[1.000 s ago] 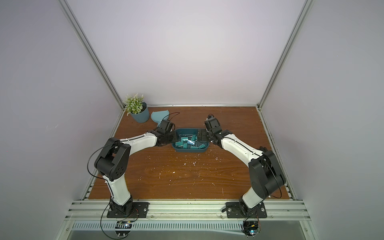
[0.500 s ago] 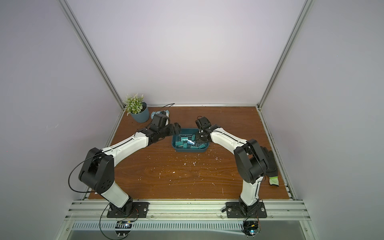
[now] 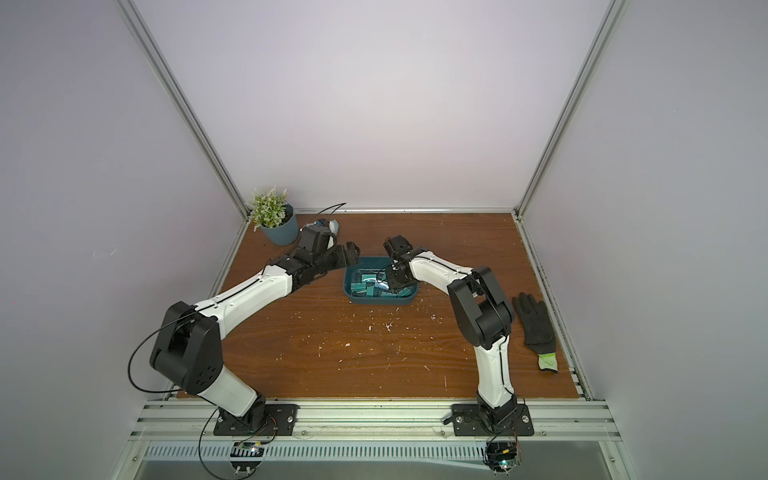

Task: Take out the binder clips from the storage box
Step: Pick up the binder clip from the storage box.

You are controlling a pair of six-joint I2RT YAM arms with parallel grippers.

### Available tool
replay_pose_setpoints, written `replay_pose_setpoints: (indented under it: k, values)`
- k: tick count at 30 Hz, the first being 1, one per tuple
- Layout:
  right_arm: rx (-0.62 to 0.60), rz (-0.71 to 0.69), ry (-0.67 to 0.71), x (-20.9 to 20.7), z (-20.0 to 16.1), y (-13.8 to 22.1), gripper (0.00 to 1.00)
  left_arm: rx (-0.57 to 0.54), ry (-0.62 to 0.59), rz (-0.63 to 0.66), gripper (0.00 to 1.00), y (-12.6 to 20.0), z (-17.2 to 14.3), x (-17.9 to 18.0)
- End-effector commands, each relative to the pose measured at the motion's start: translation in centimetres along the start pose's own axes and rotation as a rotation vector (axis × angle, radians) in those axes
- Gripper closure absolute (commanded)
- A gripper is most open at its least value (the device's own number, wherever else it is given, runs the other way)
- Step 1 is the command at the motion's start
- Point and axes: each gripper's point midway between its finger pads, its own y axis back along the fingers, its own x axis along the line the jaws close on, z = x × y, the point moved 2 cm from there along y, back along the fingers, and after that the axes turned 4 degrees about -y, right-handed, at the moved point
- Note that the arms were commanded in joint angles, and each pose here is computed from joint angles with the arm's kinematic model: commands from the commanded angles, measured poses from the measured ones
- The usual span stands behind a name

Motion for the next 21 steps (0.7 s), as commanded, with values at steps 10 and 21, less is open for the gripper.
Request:
replay_pose_setpoints:
  k: [10,21]
  values:
    - [-0.012,-0.026,0.046,0.0,0.8,0.0,0.90,-0.044,-0.007,0.008,0.00,1.2,1.1,0.7]
    - [-0.118,-0.007,0.043,0.9,3.3,5.2,1.00,-0.125,0.014,0.023,0.00,4.2,3.4,0.8]
